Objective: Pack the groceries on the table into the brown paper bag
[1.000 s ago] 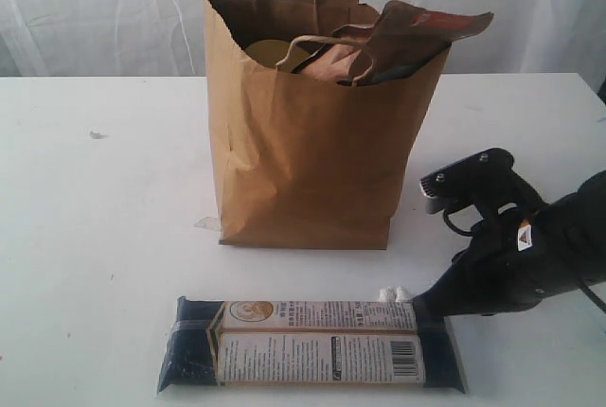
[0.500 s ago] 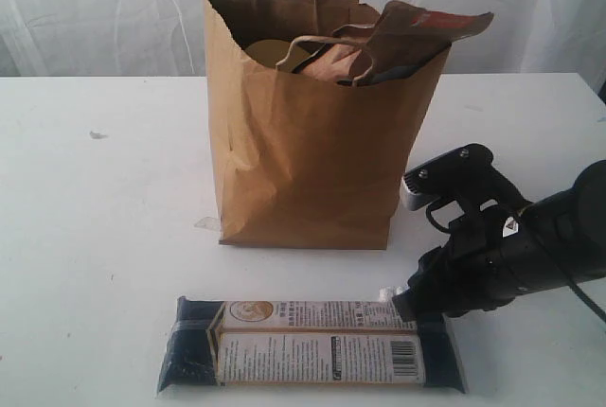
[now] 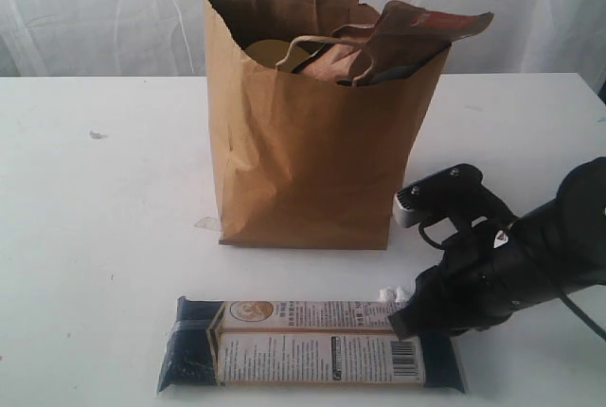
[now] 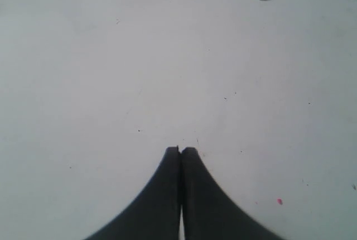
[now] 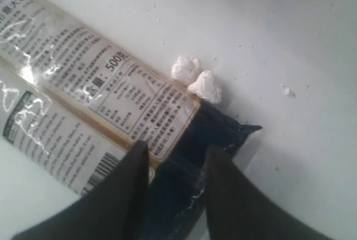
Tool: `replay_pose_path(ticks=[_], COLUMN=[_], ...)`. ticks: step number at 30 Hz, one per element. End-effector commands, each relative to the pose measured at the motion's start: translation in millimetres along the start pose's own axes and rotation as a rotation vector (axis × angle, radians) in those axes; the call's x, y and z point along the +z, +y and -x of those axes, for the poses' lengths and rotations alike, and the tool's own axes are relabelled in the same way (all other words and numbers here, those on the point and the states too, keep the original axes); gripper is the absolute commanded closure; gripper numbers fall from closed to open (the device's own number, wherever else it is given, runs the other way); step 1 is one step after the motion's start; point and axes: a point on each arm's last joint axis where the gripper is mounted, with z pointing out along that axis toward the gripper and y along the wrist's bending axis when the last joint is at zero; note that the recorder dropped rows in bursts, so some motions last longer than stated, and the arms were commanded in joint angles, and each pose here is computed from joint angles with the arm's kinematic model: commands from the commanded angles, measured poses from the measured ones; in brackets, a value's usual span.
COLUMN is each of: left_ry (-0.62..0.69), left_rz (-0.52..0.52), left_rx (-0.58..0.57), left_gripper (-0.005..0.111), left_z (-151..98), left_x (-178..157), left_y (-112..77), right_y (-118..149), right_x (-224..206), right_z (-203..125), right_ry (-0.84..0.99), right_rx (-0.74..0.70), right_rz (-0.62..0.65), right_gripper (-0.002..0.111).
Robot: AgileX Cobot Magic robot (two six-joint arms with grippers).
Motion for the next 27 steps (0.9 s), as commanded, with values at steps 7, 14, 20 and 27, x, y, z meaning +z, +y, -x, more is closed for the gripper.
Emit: replay_pose_path(ticks=[7,14,20,27], left_ry=[-0.010,-0.010,-0.010,-0.010], left_rz=[-0.007,-0.007,-0.007,-0.007], left_rx=[0.001,0.001,0.001,0.001], left_gripper=[0.107,0.107,0.107,0.107], left_z=[0.6,0.6,0.6,0.6], left_x=[-0.3,-0.3,-0.3,-0.3], left_y=[-0.4,-0.4,-0.4,-0.4], right_y=[-4.6,-9.1,-13.7,-15.8], right_x=[8.1,20.1,39.3,52.5], right_z=[9.8,18.6,18.1,13.4], right_ry=[-0.064,-0.087,-0.061,-0.021], right_rx=[-0.003,-0.004,0.004,0.009], right_rz=[-0.036,-0.060,-0.077,-0.080], right_gripper=[0.105,0.079,0.079,0.079])
